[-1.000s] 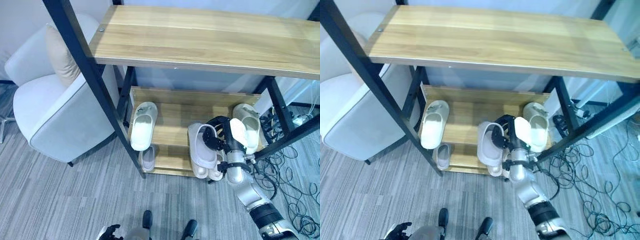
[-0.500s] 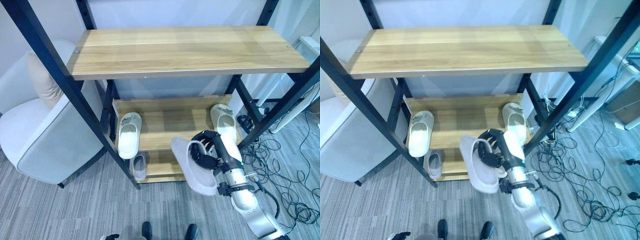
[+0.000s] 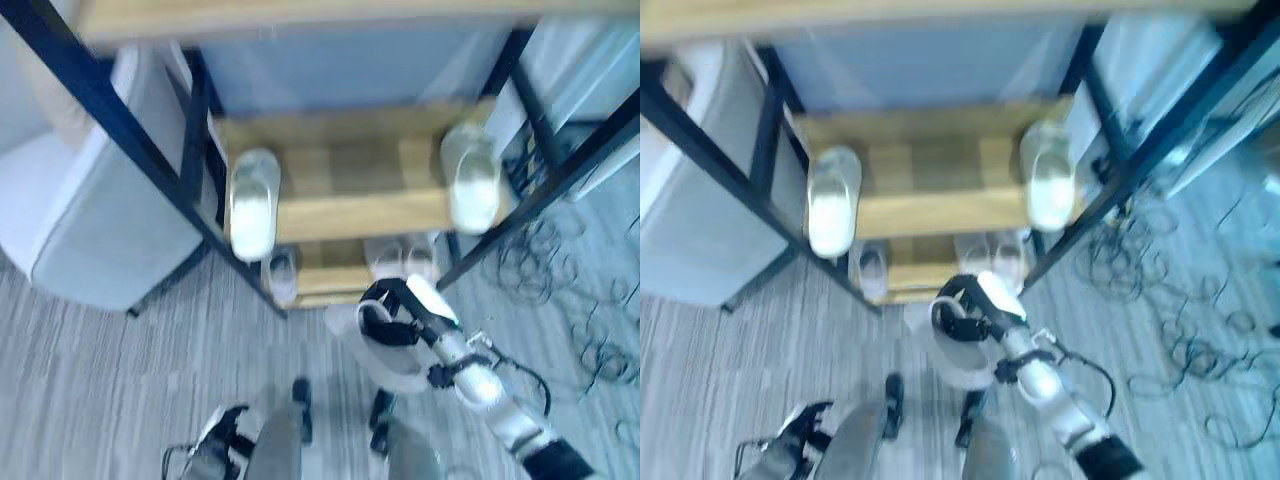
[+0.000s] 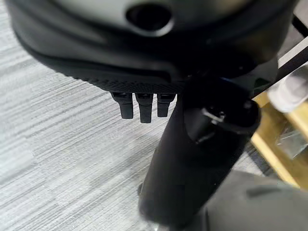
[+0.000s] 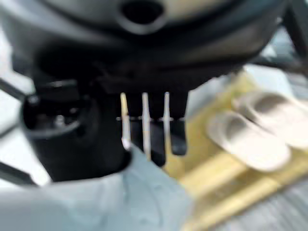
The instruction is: Arrange the slippers neatly on the shoe rack.
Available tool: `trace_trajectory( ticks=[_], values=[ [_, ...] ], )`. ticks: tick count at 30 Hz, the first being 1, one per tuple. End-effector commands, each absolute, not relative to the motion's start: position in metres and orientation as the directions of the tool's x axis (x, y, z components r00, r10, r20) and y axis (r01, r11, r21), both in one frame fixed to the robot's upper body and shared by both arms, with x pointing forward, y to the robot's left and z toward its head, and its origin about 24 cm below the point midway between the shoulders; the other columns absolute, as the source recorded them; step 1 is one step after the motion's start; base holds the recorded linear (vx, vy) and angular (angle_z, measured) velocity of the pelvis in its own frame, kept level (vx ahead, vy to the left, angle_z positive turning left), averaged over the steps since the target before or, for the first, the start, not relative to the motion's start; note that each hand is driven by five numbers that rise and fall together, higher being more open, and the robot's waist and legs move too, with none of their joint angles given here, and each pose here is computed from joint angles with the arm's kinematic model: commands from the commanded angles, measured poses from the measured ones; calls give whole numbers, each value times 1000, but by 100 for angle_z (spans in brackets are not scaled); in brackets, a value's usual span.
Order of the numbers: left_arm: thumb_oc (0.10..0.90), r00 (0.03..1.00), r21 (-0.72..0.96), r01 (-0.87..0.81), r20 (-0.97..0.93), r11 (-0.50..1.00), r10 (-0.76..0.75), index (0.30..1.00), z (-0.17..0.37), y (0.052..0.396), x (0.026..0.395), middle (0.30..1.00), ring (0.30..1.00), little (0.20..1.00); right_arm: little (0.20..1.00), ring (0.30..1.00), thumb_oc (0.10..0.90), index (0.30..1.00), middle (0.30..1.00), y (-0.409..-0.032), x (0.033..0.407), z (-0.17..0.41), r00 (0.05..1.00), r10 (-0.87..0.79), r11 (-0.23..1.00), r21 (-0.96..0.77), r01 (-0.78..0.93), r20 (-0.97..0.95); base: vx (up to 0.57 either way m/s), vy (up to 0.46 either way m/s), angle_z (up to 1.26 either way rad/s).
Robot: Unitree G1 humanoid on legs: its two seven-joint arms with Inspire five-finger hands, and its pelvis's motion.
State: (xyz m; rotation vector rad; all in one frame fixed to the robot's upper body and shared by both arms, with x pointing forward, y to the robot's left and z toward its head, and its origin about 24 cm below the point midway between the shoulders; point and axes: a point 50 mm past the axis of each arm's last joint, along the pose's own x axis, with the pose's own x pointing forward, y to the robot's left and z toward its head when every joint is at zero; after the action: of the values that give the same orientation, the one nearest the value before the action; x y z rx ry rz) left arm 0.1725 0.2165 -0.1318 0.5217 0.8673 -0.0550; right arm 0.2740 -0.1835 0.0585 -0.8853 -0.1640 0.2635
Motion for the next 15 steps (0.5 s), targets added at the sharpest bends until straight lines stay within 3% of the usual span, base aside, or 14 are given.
trace_trajectory(
  ticks=[1,8,15],
  values=[
    [800,621,303,293,-781,907,61,900,-147,185,143,900,900,900,300,300,400,300,300,-162,270,116,860,382,671,-741,-7,338,-103,18,-9],
    [800,719,311,259,-694,915,32,900,-130,182,170,900,900,900,300,300,400,300,300,-177,290,154,814,353,590,-785,190,462,-81,17,0],
    [800,850,279,211,-525,937,-35,900,-95,168,208,900,900,900,300,300,400,300,300,-185,302,218,664,291,582,-679,448,688,-99,18,4]
  ],
)
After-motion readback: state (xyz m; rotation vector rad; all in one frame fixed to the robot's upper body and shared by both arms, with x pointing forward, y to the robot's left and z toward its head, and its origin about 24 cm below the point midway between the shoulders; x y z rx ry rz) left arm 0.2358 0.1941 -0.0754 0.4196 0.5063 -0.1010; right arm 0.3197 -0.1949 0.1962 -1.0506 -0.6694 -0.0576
